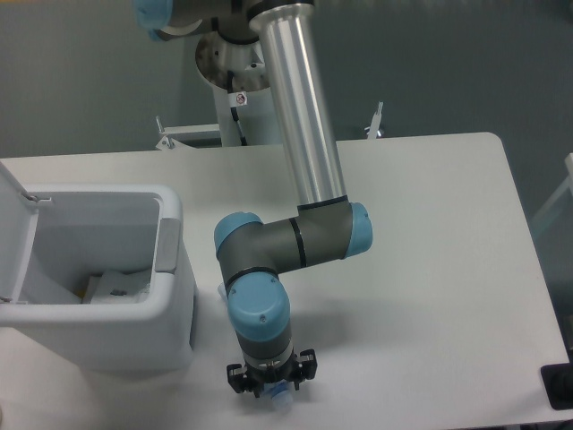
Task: Place the trash in the trash can
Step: 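Lower the gripper over the clear water bottle and close on it, then lift the bottle and carry it over the trash bin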
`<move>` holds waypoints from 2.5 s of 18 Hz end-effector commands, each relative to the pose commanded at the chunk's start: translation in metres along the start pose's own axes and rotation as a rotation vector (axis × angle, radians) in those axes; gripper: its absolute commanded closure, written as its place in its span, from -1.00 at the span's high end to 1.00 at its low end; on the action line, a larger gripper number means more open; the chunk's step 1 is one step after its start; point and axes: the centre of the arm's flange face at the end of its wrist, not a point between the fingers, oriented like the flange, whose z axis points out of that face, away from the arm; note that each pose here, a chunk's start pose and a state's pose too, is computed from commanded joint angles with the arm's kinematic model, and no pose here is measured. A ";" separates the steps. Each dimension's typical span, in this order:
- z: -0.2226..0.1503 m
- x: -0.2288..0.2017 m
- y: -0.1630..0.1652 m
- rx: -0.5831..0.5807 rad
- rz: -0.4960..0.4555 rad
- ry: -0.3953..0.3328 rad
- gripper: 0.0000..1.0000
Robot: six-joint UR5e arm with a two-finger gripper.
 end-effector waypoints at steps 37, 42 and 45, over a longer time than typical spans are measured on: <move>-0.469 -0.002 0.026 0.860 -0.181 0.072 0.41; -0.454 0.055 0.031 0.829 -0.106 0.122 0.43; -0.426 0.087 0.040 0.773 -0.062 0.142 0.43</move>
